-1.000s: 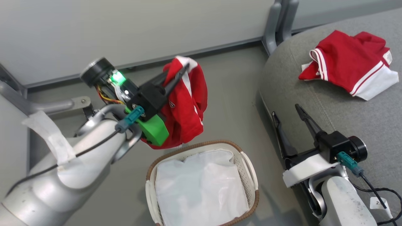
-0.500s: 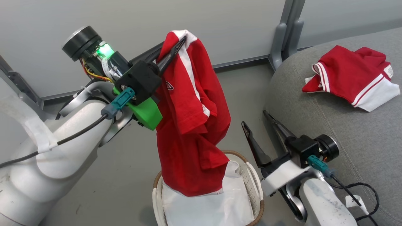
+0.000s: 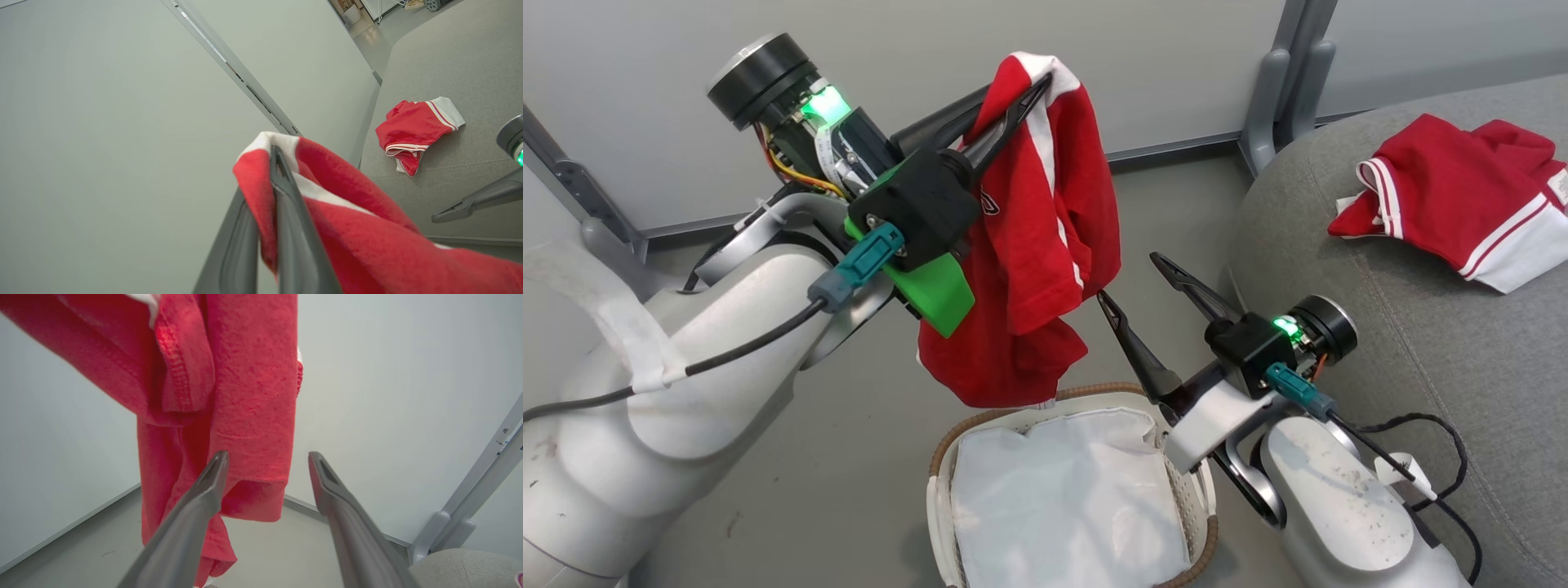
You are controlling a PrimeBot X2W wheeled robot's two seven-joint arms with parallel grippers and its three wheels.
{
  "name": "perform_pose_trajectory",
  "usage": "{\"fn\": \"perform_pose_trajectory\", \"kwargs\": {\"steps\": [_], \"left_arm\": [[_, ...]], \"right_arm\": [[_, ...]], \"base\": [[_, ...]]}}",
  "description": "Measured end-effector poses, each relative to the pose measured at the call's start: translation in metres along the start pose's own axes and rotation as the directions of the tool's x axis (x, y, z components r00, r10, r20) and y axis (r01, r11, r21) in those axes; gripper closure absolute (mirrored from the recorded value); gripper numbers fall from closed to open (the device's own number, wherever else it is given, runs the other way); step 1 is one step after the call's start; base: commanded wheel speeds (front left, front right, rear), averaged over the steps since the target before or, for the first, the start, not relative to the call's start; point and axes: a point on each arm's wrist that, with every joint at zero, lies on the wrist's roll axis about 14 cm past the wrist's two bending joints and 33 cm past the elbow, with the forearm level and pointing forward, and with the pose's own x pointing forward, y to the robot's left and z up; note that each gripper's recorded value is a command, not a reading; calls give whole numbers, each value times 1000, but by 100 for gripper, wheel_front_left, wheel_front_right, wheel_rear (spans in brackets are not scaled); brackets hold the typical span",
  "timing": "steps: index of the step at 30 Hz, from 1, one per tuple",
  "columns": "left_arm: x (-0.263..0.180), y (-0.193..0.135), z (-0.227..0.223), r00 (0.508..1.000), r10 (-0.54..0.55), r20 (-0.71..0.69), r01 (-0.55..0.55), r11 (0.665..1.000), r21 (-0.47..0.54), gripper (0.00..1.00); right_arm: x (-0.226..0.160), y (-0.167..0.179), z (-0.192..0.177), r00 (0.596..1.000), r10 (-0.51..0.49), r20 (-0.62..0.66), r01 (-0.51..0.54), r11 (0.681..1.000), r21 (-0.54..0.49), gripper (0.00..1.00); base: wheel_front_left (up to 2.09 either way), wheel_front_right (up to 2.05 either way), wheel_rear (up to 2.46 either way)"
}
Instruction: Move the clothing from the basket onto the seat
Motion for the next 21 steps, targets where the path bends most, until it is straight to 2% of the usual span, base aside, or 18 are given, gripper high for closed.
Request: {"fn": "perform_pose_trajectory", "kwargs": {"steps": [13, 14, 15, 16, 17, 21], "left_arm": [[1, -19, 13, 998, -47, 37, 47, 999, -12, 100], [1, -21, 14, 998, -50, 44, 51, 999, -14, 100], [0, -22, 15, 998, -52, 46, 53, 998, -19, 100], [0, -23, 16, 997, -55, 47, 56, 998, -20, 100], [-1, -24, 16, 997, -56, 50, 57, 998, -23, 100], [-5, -25, 9, 998, -48, 31, 50, 997, -58, 100]], "right_arm": [[23, 20, 6, 995, 97, 0, -97, 994, -41, 0], [24, 23, 4, 994, 106, -8, -106, 994, -37, 14], [24, 26, 3, 993, 115, -11, -115, 993, -33, 62], [25, 28, 3, 993, 121, -12, -121, 992, -28, 89], [25, 30, 2, 992, 129, -15, -129, 991, -26, 100], [26, 33, 1, 991, 135, -16, -135, 991, -14, 100]], "base": [[0, 0, 0], [0, 0, 0], [0, 0, 0], [0, 0, 0], [0, 0, 0], [0, 0, 0]]}}
